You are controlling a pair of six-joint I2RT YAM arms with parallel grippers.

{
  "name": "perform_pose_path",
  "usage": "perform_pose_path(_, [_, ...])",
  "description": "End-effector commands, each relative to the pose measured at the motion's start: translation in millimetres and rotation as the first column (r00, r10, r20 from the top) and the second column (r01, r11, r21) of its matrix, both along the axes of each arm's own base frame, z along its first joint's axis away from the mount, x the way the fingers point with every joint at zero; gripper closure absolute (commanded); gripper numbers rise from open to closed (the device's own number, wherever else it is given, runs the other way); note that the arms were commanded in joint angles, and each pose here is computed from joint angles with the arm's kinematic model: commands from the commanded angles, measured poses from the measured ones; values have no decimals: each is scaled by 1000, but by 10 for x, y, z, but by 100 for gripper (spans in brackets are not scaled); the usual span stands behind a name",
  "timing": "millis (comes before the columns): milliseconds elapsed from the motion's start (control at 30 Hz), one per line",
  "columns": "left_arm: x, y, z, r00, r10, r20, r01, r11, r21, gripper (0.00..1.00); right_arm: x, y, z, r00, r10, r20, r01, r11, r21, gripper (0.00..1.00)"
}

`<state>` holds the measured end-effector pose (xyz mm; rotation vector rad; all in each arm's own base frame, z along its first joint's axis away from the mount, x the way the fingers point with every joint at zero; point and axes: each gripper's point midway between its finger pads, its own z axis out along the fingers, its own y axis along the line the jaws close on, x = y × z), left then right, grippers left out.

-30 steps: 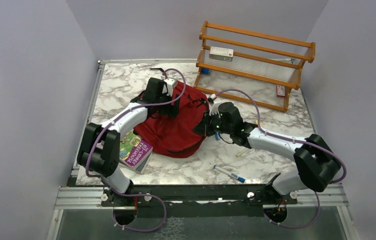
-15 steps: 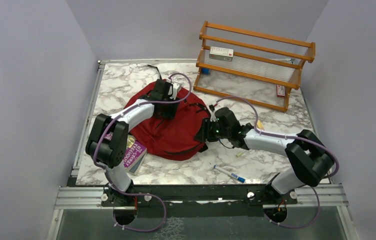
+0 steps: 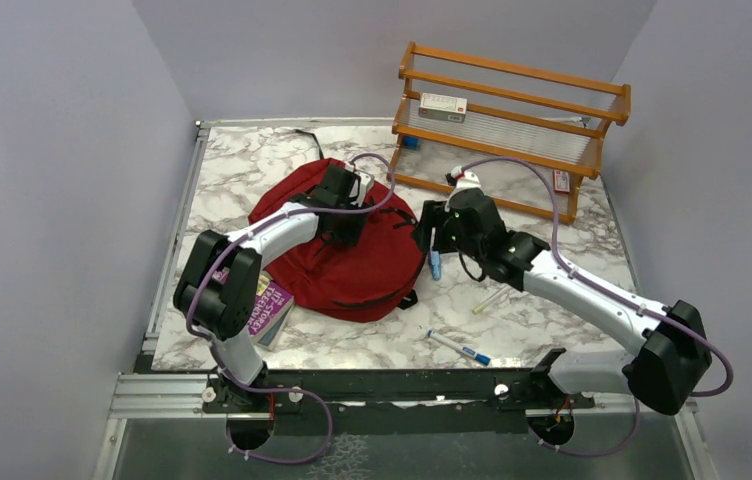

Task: Pack the student bag
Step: Move the student bag to the center of the board.

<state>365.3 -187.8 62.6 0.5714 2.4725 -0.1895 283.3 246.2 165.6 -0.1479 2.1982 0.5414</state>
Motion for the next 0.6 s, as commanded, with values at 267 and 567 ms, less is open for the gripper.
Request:
perform_pose_path(267, [-32,-12,445,992,75,104,-72,997,-35,34,659,89,86,979,156,135,-99,929,-357,37])
perform_pose_path(567, [-172,129,668,978,162,134,-153,986,-71,29,758,408,-226,863,504,36,-442,786,-432,37])
